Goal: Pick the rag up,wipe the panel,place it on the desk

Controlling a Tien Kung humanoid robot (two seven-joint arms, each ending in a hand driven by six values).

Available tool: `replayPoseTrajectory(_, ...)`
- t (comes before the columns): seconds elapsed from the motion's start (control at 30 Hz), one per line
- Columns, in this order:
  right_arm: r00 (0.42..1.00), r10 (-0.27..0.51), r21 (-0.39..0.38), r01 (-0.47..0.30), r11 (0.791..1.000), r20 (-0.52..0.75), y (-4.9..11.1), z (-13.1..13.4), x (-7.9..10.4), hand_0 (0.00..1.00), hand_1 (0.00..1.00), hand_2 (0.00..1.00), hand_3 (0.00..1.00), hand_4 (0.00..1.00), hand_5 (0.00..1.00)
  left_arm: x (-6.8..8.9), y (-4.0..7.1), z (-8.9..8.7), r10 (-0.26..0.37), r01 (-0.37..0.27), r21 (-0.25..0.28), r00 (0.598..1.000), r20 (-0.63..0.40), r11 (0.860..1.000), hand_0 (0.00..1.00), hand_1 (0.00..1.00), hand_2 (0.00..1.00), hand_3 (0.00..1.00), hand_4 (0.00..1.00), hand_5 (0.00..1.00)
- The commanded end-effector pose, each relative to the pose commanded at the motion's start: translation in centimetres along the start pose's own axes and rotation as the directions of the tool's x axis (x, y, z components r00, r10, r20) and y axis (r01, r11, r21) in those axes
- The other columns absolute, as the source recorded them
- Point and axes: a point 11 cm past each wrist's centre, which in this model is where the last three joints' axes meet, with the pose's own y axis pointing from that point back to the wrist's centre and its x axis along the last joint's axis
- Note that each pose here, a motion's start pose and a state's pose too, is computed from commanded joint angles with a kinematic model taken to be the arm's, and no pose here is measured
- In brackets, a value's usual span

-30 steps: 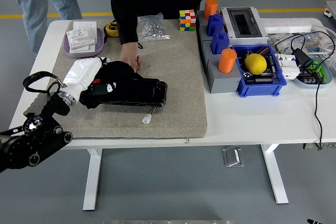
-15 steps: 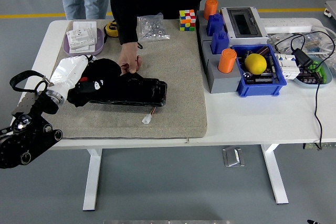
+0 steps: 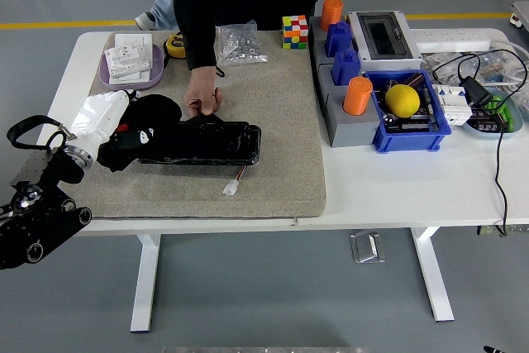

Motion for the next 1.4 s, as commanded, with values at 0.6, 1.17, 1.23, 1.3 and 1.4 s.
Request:
replayPoseTrajectory(0.6, 1.0, 0.002, 0.005, -0.002, 1.0, -0.006, 0.1, -0.3, 0.1, 0.791, 0.663, 0.717, 0.658, 0.998, 0.517, -1.1, -0.1, 3.2, -0.026, 0.025, -0.071, 1.0, -0.008, 0.997, 0.298, 0.18, 0.558, 0.541, 0.462, 0.09)
replayPoseTrajectory(1.17, 1.0, 0.004, 0.004, -0.004, 1.0, -0.01, 0.1, -0.3, 0.3, 0.792, 0.663, 0.717, 0.658, 0.998, 0.517, -2.9, 0.1, 7.3, -0.075, 0.07, -0.16, 0.997, -0.02, 0.985, 0.291, 0.18, 0.559, 0.542, 0.462, 0.09)
replayPoseTrajectory(1.23, 1.0, 0.004, 0.003, -0.004, 1.0, -0.011, 0.1, -0.3, 0.3, 0.792, 0.663, 0.717, 0.658, 0.998, 0.517, -3.0, 0.1, 7.7, -0.078, 0.074, -0.169, 0.997, -0.019, 0.983, 0.291, 0.18, 0.559, 0.542, 0.462, 0.09)
replayPoseTrajectory(1.3, 1.0, 0.006, 0.003, -0.005, 1.0, -0.011, 0.1, -0.3, 0.4, 0.792, 0.663, 0.717, 0.658, 0.998, 0.517, -3.1, 0.0, 8.2, -0.079, 0.074, -0.177, 0.997, -0.02, 0.981, 0.291, 0.18, 0.559, 0.542, 0.462, 0.09)
replayPoseTrajectory(1.4, 1.0, 0.007, 0.004, -0.007, 1.0, -0.012, 0.1, -0.3, 0.5, 0.792, 0.663, 0.717, 0.658, 0.998, 0.517, -3.0, 0.0, 9.0, -0.079, 0.073, -0.196, 0.997, -0.021, 0.978, 0.286, 0.18, 0.558, 0.542, 0.463, 0.091)
